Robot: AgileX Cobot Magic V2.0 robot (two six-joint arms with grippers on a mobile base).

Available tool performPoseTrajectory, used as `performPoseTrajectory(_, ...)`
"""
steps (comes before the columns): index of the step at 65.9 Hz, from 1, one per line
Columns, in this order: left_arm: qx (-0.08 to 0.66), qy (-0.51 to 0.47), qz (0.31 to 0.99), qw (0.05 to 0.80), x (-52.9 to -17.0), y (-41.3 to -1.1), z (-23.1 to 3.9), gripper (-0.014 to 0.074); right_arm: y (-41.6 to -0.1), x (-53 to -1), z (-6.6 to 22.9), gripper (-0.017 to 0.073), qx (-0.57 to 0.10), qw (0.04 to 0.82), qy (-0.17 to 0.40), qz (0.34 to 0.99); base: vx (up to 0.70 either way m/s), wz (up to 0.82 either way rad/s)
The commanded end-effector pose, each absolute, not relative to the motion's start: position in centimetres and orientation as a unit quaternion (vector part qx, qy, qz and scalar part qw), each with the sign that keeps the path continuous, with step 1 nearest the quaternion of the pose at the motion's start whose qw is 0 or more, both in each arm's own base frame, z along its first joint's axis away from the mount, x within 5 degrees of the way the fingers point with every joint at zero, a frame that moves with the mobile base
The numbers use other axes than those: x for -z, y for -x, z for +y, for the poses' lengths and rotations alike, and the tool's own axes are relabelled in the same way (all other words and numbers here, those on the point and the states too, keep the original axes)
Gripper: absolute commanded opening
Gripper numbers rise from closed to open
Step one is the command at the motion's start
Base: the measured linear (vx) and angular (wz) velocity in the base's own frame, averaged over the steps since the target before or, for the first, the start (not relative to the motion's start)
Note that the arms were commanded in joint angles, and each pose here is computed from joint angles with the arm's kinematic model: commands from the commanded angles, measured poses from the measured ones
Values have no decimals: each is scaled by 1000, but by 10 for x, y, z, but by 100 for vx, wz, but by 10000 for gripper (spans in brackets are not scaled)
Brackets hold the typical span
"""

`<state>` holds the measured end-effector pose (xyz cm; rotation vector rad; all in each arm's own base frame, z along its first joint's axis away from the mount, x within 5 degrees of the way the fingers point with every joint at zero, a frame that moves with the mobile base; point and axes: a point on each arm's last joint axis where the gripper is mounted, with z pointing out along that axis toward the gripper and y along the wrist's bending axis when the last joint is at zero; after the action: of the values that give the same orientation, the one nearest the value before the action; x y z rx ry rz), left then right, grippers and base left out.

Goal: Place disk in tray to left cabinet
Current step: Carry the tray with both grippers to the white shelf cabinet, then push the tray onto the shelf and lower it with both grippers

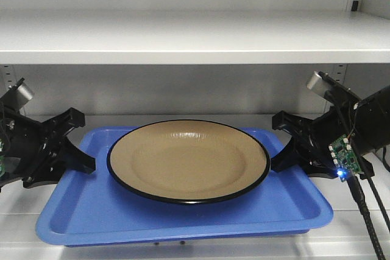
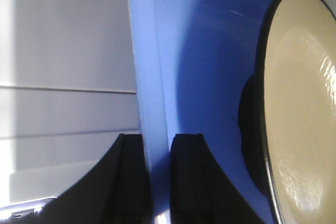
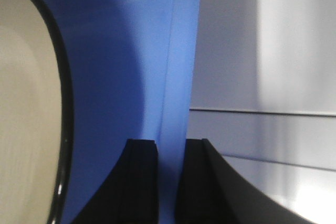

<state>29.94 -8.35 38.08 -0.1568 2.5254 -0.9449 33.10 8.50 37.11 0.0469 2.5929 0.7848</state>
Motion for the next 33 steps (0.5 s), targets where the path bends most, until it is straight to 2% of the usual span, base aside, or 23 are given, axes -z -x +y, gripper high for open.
performPoseTrajectory(1, 432, 58, 868, 236, -415, -286, -99, 0, -317, -408, 102, -4, -369, 253, -10, 894, 6, -3)
performPoseTrajectory(33, 432, 58, 868, 236, -415, -286, -99, 0, -317, -408, 102, -4, -369, 253, -10, 894, 2, -2)
